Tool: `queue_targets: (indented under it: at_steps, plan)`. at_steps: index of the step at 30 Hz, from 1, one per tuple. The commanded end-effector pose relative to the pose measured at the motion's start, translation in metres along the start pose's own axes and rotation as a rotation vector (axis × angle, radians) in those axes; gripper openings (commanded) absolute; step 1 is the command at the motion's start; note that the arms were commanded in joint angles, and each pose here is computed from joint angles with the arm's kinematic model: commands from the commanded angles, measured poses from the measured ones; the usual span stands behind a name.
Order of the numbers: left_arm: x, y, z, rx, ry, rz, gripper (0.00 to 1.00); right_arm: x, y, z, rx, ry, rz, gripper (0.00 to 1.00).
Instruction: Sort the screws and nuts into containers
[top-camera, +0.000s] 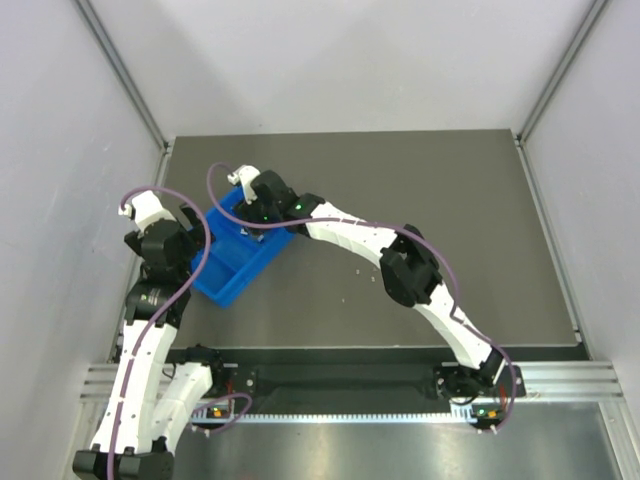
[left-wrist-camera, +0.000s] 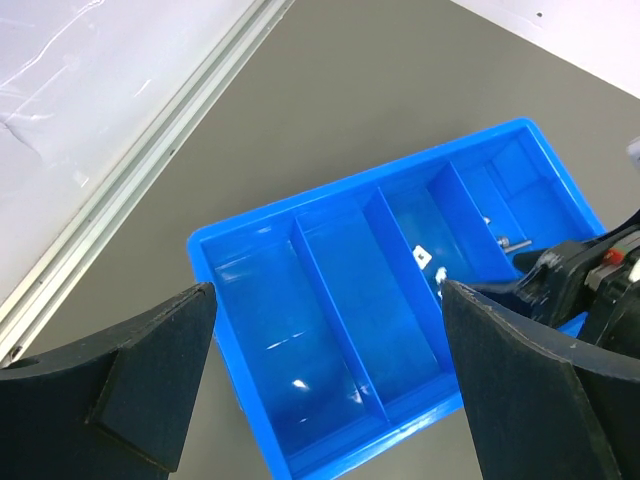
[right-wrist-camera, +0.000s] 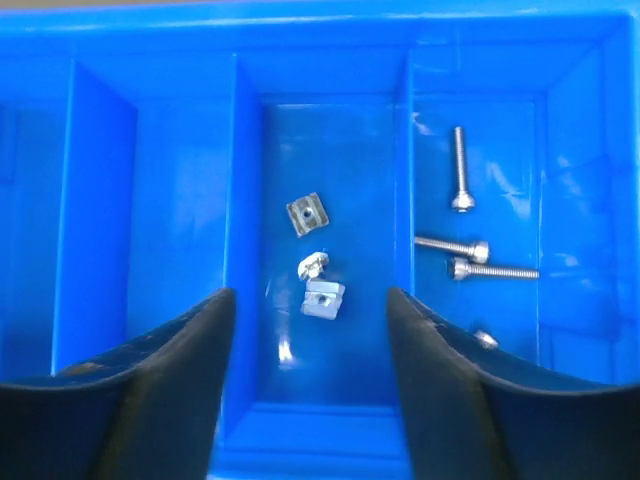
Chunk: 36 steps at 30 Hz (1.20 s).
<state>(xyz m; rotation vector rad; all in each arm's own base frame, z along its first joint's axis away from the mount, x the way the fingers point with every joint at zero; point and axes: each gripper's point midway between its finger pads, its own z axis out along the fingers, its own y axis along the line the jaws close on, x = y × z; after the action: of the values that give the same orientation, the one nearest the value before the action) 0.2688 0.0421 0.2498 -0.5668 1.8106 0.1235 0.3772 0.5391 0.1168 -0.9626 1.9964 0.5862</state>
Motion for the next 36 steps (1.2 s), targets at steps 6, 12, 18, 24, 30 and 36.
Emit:
queue_targets:
  at_steps: [6,12,18,24,30,36]
  plan:
    - [-0.012,-0.001,0.000,0.007,-0.051,-0.018,0.99,-0.102,-0.024,-0.101,0.035,-0.182,-0.021,0.90]
    - [-0.011,-0.002,0.001,0.008,-0.046,-0.013,0.99,-0.068,-0.139,-0.185,0.202,-0.159,0.192,0.89]
    - [-0.010,-0.002,0.003,0.007,-0.041,-0.007,0.99,0.045,-0.234,-0.229,0.576,0.023,0.356,0.85]
    - [-0.008,-0.004,0.004,0.014,-0.032,-0.006,0.99,0.103,-0.239,-0.209,0.526,0.110,0.296,0.85]
    - [-0.008,-0.003,0.003,0.010,-0.031,-0.006,0.99,0.141,-0.253,-0.186,0.502,0.200,0.306,0.79]
    - [-0.007,-0.002,0.005,0.002,-0.029,-0.005,0.99,0.156,-0.254,-0.166,0.467,0.236,0.306,0.74]
